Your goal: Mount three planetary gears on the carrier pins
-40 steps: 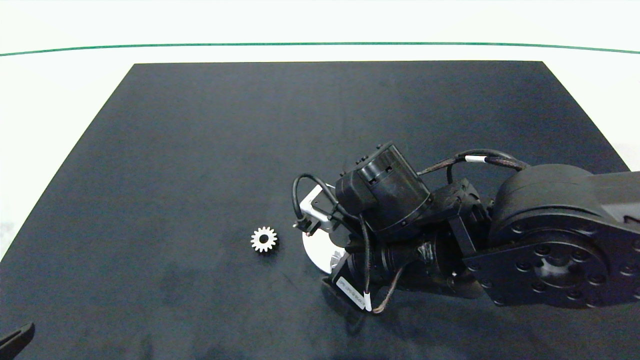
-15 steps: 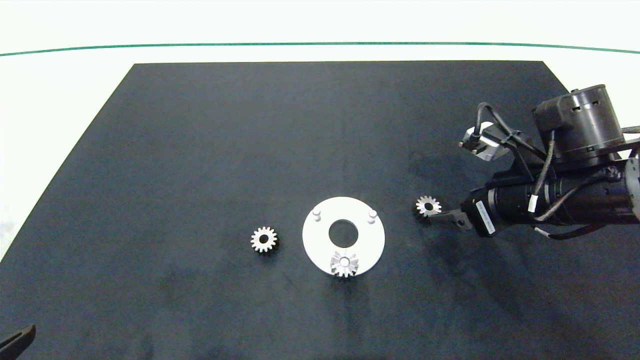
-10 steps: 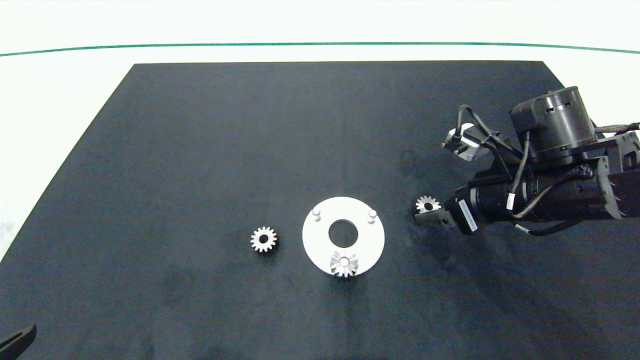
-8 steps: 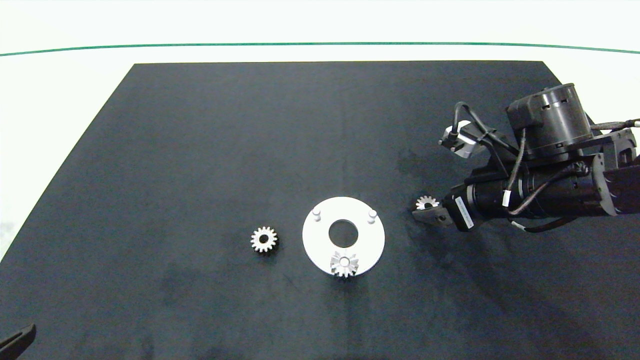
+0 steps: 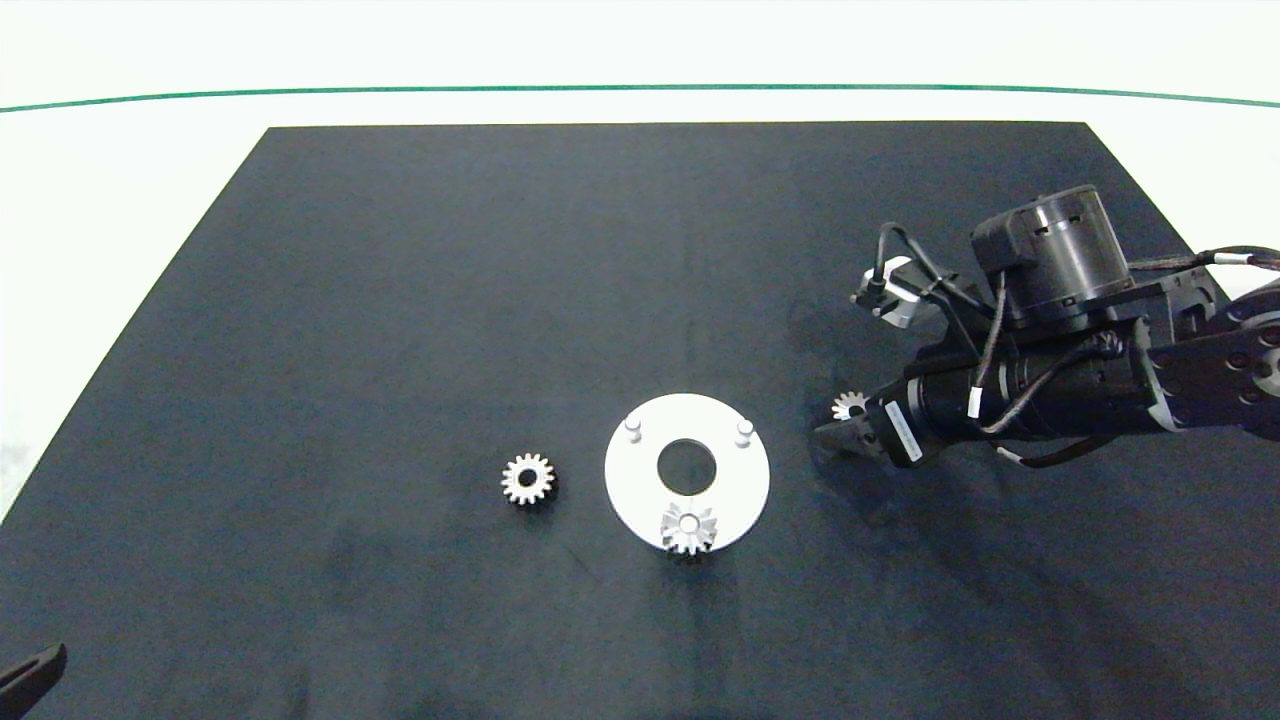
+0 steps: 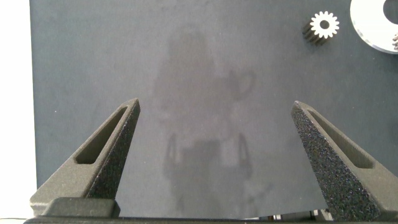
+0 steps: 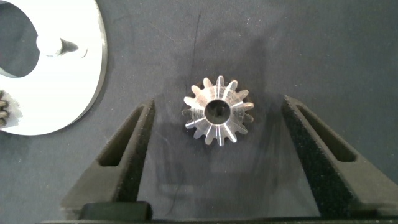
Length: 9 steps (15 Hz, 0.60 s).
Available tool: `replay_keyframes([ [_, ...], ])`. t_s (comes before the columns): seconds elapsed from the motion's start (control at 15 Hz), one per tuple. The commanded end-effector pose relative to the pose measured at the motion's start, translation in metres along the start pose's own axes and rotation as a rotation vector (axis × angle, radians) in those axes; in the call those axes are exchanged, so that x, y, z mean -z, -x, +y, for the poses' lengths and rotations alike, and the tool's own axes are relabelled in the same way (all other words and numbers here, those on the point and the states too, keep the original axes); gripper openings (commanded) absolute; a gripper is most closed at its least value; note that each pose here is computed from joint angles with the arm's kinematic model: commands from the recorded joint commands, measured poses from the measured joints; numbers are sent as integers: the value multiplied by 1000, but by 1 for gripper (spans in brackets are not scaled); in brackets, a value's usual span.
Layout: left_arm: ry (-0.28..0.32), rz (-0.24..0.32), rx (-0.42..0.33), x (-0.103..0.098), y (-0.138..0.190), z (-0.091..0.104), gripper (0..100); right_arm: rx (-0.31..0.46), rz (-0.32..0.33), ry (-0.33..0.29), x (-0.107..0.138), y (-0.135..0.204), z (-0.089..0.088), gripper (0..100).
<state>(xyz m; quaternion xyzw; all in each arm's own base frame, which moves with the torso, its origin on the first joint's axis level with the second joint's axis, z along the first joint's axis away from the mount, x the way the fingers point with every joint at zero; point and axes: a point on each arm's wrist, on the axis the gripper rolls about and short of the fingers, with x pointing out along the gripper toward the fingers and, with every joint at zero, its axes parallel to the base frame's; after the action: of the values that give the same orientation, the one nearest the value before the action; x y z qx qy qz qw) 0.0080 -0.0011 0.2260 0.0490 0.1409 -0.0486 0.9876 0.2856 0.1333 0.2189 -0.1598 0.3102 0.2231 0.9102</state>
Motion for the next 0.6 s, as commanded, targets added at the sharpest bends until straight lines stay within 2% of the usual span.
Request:
replay_keyframes([
  [0.07,0,4,0,0,0,0,100,-4,14,4,1,-6,1,75],
  [0.6,0,4,3,-1,-1,0,100,-10,16,4,-1,-11,2,60],
])
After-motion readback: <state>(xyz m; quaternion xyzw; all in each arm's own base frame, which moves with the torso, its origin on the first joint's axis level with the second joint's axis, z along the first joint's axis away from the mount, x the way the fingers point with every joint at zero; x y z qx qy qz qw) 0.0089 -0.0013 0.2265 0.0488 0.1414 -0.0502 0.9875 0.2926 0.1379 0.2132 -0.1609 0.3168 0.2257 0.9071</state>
